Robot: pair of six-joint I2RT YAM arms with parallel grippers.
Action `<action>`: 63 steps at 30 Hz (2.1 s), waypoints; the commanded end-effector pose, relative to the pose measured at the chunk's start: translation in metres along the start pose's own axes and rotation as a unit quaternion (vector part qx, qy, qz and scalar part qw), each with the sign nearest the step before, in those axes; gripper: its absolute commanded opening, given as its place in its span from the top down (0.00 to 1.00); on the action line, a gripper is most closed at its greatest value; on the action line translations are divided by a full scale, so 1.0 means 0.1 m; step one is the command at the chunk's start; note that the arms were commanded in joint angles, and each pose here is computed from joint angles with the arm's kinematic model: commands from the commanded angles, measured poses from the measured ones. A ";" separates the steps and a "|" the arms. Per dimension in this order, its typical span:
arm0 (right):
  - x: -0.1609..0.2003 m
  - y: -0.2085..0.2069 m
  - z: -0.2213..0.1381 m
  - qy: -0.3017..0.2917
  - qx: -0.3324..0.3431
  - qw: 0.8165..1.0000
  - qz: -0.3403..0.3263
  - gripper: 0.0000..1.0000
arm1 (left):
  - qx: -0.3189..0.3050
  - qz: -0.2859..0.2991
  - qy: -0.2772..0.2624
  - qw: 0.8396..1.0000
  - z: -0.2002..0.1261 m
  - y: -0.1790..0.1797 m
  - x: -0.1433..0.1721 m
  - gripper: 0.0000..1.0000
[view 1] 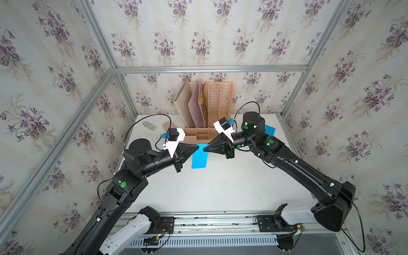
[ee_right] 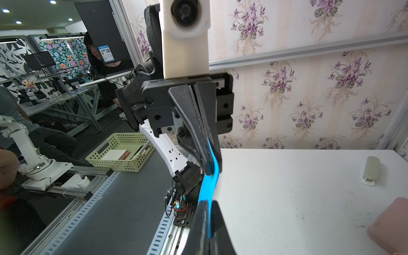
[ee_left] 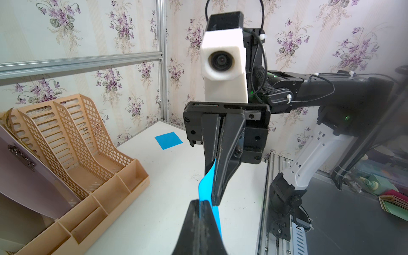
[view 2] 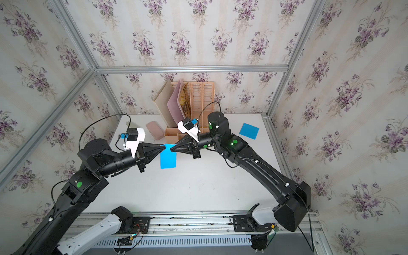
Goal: Fold the square paper along the opposite sides
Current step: Smooth out the paper, then place the paper at the center of the board.
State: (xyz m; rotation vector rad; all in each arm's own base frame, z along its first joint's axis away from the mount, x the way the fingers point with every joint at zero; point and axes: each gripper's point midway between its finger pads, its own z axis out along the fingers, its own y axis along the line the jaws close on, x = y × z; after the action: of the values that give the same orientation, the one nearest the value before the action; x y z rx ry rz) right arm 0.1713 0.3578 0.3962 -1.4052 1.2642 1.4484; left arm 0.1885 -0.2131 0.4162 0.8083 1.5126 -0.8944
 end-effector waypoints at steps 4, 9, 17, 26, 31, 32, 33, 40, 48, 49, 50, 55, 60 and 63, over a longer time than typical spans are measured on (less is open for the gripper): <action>0.14 -0.20 -0.04 0.004 0.072 0.997 0.016 0.34 | -0.022 -0.019 -0.002 1.000 0.05 0.11 0.05 1.00; 0.55 -0.49 -0.22 0.038 0.199 0.978 0.057 0.04 | -0.068 -0.078 0.028 0.994 0.22 0.40 0.44 1.00; 1.31 -0.61 -0.46 0.090 0.289 0.945 0.122 0.00 | -0.111 -0.172 0.097 0.974 0.52 0.78 1.50 1.00; 1.93 -0.66 -0.47 0.120 0.302 0.928 0.183 0.00 | -0.135 -0.251 0.132 0.949 0.57 1.07 2.38 1.00; 2.31 -0.74 -0.47 0.144 0.316 0.913 0.215 0.00 | -0.130 -0.282 0.156 0.938 0.61 1.15 2.76 1.00; 2.36 -0.75 -0.47 0.148 0.318 0.911 0.219 0.00 | -0.131 -0.285 0.161 0.936 0.62 1.16 2.82 1.00; 2.42 -0.77 -0.46 0.153 0.319 0.908 0.224 0.01 | -0.131 -0.288 0.166 0.934 0.63 1.18 2.87 1.00; 2.76 -0.83 -0.30 0.201 0.314 0.896 0.241 0.06 | -0.153 -0.295 0.198 0.922 0.65 1.32 3.19 1.00; 2.99 -0.78 -0.13 0.247 0.295 0.892 0.239 0.06 | -0.209 -0.306 0.249 0.895 0.63 1.52 3.53 1.00; 2.99 -0.78 -0.12 0.245 0.295 0.892 0.238 0.06 | -0.214 -0.306 0.253 0.893 0.63 1.55 3.55 0.98; 2.99 -0.78 -0.12 0.245 0.295 0.893 0.236 0.06 | -0.219 -0.307 0.257 0.890 0.62 1.56 3.56 0.95; 2.99 -0.79 -0.10 0.243 0.291 0.895 0.237 0.05 | -0.234 -0.310 0.272 0.880 0.62 1.61 3.59 0.65; 3.00 -0.79 -0.10 0.243 0.289 0.895 0.237 0.05 | -0.245 -0.316 0.289 0.870 0.60 1.64 3.65 0.52; 3.00 -0.78 -0.09 0.243 0.287 0.896 0.237 0.05 | -0.245 -0.319 0.293 0.868 0.60 1.64 3.66 0.52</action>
State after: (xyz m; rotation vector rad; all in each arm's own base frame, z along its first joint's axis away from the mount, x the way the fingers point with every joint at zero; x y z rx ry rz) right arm 0.2107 0.3291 0.0875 -1.0964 2.2801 0.8671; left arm 0.3174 -0.1876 0.0355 0.1833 2.4830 -0.7060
